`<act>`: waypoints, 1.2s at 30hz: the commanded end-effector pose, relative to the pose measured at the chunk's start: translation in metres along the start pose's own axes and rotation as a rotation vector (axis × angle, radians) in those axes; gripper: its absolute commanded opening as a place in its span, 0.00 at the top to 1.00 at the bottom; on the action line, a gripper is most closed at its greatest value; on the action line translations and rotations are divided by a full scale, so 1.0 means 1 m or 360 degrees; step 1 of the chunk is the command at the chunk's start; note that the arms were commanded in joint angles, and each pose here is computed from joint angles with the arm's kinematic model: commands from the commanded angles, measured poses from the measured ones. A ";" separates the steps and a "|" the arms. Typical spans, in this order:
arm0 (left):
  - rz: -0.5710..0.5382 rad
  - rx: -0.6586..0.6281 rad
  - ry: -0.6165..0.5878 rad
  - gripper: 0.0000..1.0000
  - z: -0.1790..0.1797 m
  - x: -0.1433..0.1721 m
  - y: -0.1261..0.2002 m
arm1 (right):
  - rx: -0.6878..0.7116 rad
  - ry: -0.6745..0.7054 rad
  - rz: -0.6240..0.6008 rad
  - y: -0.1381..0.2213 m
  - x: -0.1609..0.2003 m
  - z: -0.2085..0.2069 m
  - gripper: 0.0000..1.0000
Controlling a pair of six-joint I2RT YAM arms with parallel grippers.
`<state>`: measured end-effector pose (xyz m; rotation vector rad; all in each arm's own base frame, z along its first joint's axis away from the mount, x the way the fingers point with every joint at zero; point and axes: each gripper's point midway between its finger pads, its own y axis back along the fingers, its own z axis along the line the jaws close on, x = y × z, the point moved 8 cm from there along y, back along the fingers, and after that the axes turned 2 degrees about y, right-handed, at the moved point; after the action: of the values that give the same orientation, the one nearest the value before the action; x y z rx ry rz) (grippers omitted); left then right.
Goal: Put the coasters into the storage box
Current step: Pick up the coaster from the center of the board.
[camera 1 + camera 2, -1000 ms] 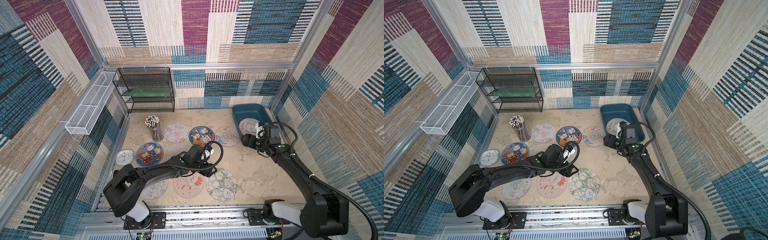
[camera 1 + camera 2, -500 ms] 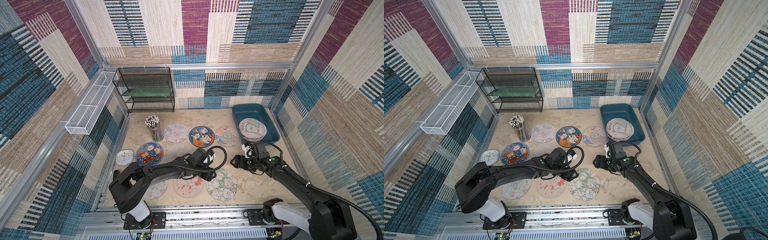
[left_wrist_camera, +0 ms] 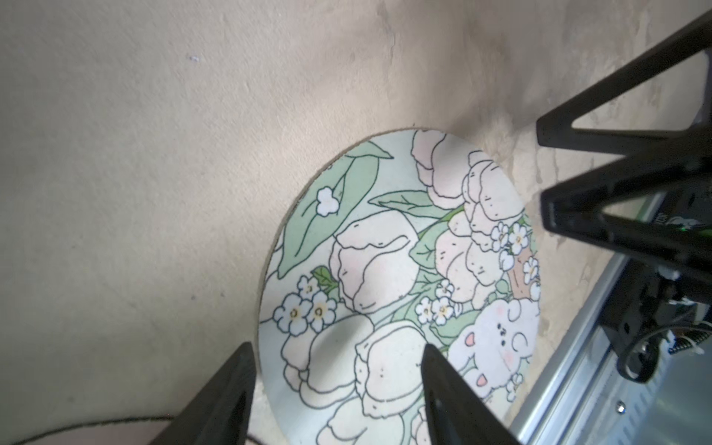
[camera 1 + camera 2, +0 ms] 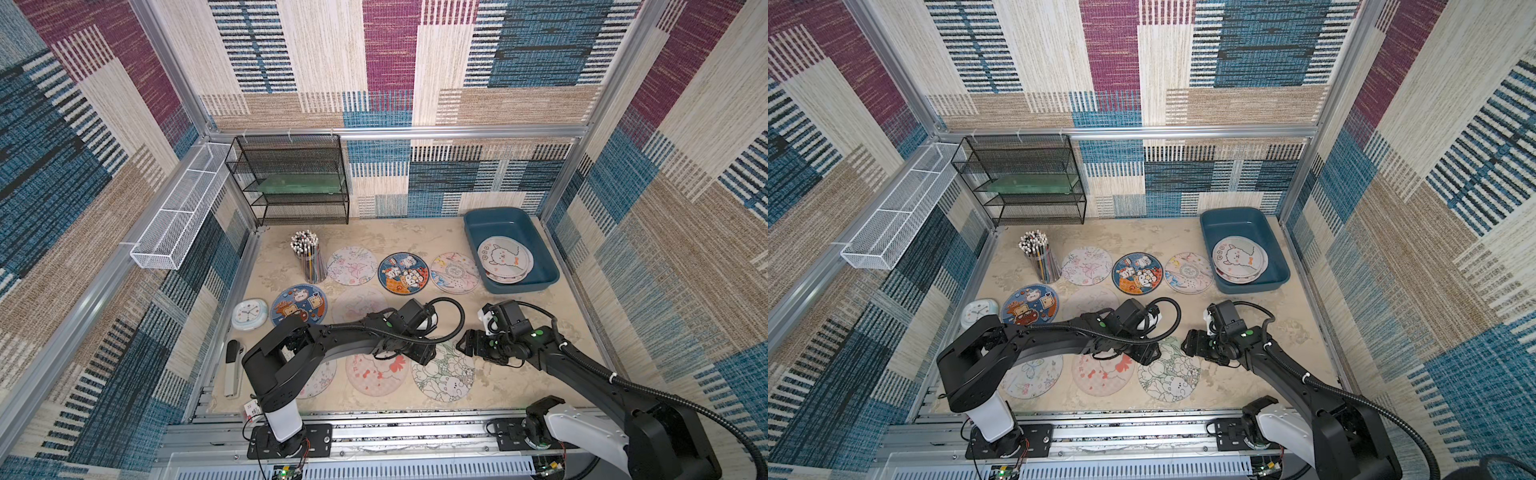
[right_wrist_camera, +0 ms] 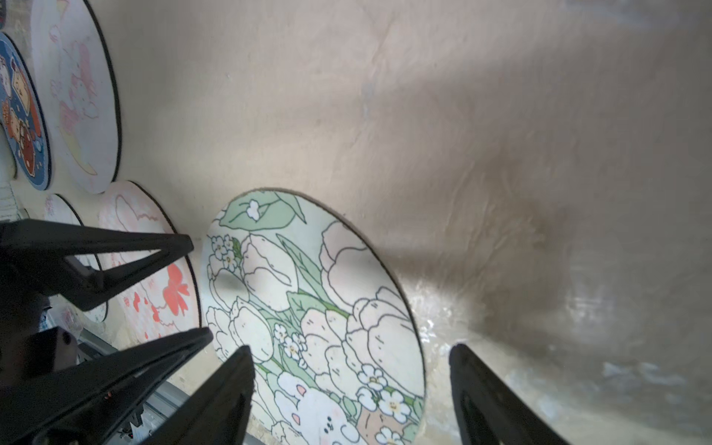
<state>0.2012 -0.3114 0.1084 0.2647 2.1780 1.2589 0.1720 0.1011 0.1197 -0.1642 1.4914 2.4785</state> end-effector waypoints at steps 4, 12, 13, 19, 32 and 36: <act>0.0046 -0.0017 0.0023 0.33 0.002 0.003 -0.004 | 0.0033 -0.0061 0.0094 -0.002 0.019 -0.006 0.18; 0.0069 0.0029 0.0023 0.33 0.003 0.007 -0.013 | 0.0033 -0.0040 0.0224 -0.022 0.030 -0.003 0.18; 0.0067 0.0044 0.0020 0.33 0.003 0.008 -0.015 | 0.0028 -0.0038 0.0233 -0.024 0.031 -0.002 0.18; 0.0072 0.0064 0.0020 0.33 0.002 0.008 -0.018 | -0.0035 -0.0018 0.0250 -0.033 0.036 0.007 0.18; 0.0063 0.0097 0.0032 0.33 0.000 0.004 -0.021 | -0.0245 -0.0013 0.0125 -0.029 0.030 0.023 0.19; 0.0072 0.0098 0.0035 0.33 0.000 0.005 -0.022 | -0.0280 -0.0012 0.0093 -0.030 0.029 0.025 0.19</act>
<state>0.2065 -0.3282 0.0987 0.2720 2.2160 1.1501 0.1555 0.1409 0.1025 -0.1744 1.2979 2.6501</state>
